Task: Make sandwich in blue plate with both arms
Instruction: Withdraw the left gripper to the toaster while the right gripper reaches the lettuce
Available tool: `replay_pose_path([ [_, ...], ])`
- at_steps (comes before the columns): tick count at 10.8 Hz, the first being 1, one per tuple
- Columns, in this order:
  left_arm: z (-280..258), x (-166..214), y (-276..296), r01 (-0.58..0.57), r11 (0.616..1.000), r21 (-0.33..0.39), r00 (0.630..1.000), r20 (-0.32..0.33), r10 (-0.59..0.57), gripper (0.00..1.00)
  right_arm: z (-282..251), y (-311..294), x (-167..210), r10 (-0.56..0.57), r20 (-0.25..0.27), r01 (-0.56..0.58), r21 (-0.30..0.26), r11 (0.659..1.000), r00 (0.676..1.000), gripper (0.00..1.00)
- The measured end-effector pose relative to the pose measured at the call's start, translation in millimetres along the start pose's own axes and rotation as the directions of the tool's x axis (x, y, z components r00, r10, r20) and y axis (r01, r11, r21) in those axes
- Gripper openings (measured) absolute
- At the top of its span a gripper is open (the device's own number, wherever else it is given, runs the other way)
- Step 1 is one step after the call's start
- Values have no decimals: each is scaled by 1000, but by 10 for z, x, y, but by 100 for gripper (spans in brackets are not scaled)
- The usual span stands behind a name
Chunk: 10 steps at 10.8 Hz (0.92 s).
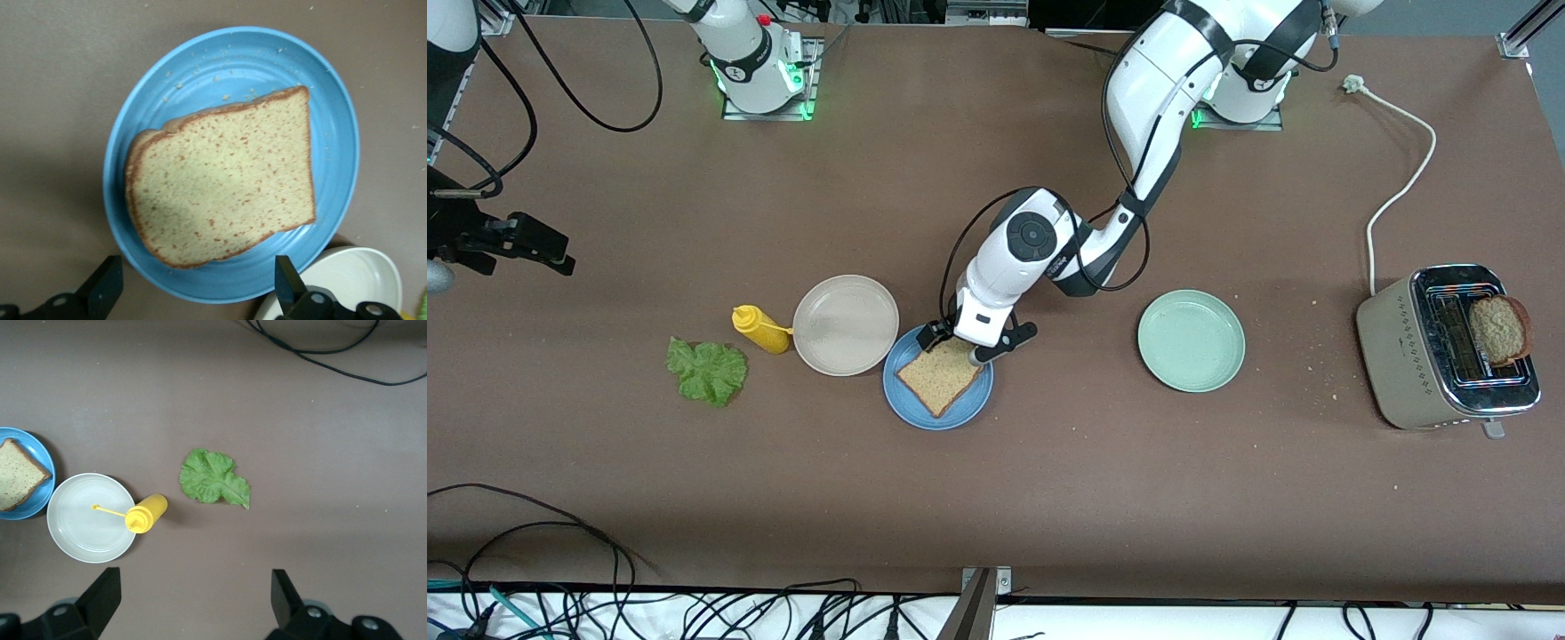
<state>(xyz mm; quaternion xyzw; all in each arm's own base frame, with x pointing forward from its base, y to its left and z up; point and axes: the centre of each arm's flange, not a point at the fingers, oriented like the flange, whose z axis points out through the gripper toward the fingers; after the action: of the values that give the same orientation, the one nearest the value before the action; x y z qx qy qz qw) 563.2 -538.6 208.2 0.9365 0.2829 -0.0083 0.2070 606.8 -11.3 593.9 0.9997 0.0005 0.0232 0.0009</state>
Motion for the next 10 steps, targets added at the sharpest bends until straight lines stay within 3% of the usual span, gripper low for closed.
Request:
replay_pose_path([
  [5,-100,45,-71,-26,988,149,999,45,19,100,268,77,89,14,43,-14,-4,1000,999,100],
  [10,-1413,845,-84,5,966,259,997,72,-25,100,614,-100,175,-33,102,33,-4,999,994,100],
])
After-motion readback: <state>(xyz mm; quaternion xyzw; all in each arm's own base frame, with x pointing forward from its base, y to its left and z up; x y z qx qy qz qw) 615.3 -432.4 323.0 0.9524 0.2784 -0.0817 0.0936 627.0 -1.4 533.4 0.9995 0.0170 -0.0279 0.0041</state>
